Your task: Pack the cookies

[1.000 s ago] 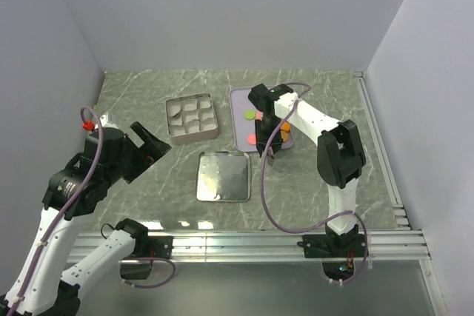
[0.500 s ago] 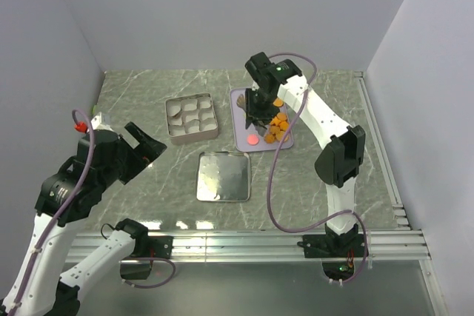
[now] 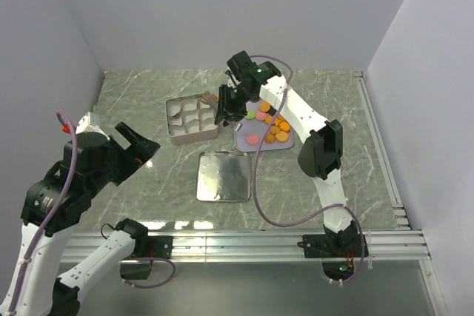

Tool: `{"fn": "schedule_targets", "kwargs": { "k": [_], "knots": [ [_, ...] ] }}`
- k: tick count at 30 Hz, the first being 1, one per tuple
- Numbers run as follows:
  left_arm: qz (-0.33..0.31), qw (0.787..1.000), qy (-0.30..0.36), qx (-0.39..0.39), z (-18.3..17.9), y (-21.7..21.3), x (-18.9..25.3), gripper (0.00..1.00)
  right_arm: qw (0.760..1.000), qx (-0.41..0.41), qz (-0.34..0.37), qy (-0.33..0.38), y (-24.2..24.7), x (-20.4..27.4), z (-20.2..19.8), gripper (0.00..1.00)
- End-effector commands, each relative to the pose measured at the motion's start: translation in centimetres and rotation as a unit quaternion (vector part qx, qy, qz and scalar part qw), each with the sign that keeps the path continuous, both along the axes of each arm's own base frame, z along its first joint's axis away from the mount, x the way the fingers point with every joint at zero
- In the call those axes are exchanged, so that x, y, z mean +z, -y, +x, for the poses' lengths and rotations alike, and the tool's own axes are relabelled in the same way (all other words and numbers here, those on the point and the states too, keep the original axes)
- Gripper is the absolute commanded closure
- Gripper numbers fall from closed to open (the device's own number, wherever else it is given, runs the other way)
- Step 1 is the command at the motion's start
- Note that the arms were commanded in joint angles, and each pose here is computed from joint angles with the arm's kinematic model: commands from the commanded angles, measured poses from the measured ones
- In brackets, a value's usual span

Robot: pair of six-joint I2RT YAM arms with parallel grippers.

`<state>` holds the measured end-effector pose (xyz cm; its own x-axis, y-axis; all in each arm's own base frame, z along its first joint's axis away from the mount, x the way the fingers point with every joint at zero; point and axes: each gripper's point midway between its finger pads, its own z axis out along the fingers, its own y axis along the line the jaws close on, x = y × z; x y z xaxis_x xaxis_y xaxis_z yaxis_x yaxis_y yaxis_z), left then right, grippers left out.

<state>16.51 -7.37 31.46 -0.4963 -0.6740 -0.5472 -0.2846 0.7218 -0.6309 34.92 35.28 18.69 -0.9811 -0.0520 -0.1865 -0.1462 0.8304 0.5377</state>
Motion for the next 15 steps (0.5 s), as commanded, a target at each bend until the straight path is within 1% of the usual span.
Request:
{"fn": "schedule_targets", "kwargs": {
  "k": [1, 5, 8, 15],
  "knots": [
    [0.009, 1.000, 0.003, -0.007, -0.4, -0.2, 0.9, 0.01, 0.995, 0.004, 0.096, 0.041, -3.5, 3.5, 2.1, 0.60],
    [0.011, 1.000, -0.001, -0.006, -0.7, -0.4, 1.1, 0.00, 0.991, -0.006, 0.123, 0.045, -5.0, 3.6, 3.5, 0.60],
    [0.013, 1.000, -0.004, -0.003, -1.0, -0.6, 1.2, 0.00, 0.991, -0.017, 0.129, 0.042, -5.5, 2.9, 4.5, 0.60],
    [0.028, 1.000, -0.003, 0.013, -1.4, -1.6, 1.9, 0.01, 0.991, -0.048, 0.116, 0.040, -4.8, 1.0, 6.4, 0.58]
  ]
}}
